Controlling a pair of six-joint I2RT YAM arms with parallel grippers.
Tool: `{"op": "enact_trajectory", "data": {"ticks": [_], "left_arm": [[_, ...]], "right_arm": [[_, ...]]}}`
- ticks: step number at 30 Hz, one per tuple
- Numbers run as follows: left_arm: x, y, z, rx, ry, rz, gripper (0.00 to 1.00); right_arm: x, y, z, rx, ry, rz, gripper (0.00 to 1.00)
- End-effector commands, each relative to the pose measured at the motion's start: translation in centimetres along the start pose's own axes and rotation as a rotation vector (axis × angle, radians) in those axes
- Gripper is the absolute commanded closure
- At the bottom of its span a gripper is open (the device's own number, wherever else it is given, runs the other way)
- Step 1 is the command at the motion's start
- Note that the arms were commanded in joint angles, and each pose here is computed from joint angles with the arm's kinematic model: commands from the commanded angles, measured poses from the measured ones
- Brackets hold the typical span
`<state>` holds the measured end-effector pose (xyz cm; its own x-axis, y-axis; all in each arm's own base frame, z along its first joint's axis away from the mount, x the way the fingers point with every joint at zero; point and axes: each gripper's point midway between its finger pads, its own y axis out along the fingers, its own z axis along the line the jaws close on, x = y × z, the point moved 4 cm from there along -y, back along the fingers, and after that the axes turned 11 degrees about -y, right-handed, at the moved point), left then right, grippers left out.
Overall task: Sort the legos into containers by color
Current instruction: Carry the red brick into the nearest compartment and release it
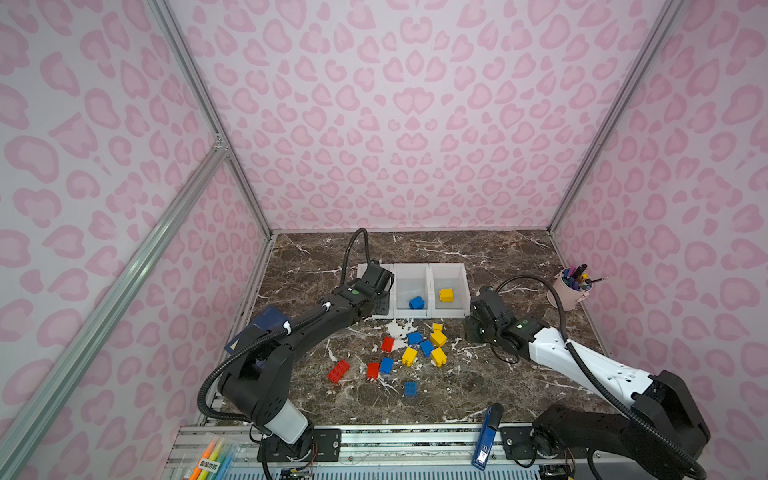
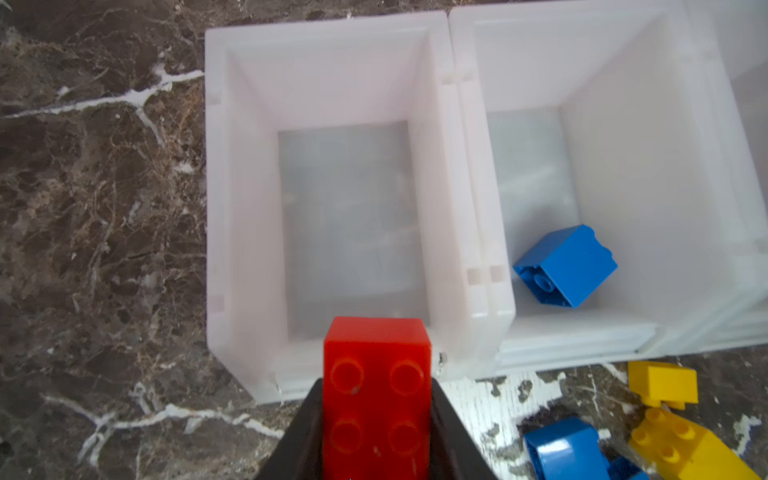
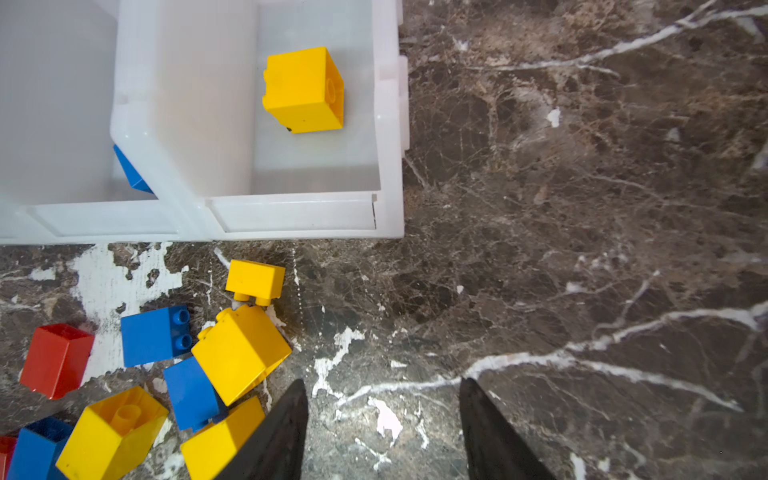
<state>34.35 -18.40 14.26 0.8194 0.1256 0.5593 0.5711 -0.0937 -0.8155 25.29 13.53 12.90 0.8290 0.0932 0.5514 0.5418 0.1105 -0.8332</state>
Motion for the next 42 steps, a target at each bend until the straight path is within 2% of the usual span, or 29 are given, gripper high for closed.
{"op": "enact_trajectory", "data": {"ticks": [1,10,15,20,29,37,42], "left_arm": [[1.2,1.6,-0.1,-0.01,0.015,0.008,0.62],[1.8,6.7,-0.1,0.005,0.016,0.075,0.63],[1.6,7.5,0.2,0.005,0.003,0.087,0.62],[1.6,7.4,0.0,-0.005,-0.002,0.086,0.61],[1.8,6.7,0.1,-0.017,-0.019,0.067,0.48],[2.3,5.7,0.1,-0.026,-0.029,0.045,0.46],[2.2,4.1,0.5,-0.039,-0.051,0.02,0.46]], "right_arm": [[-0.3,-0.1,-0.4,-0.02,0.011,0.0,0.41],[-0.7,-0.9,-1.0,-0.04,0.019,-0.013,0.41],[-0.9,-0.9,-1.2,-0.043,0.023,-0.014,0.41],[-1.0,-0.9,-1.2,-0.04,0.025,-0.011,0.41],[-1.1,-1.1,-1.3,-0.043,0.03,-0.016,0.4],[-1.0,-1.1,-1.1,-0.034,0.022,-0.013,0.4],[-0.9,-1.3,-0.3,-0.007,-0.028,-0.007,0.4]]}}
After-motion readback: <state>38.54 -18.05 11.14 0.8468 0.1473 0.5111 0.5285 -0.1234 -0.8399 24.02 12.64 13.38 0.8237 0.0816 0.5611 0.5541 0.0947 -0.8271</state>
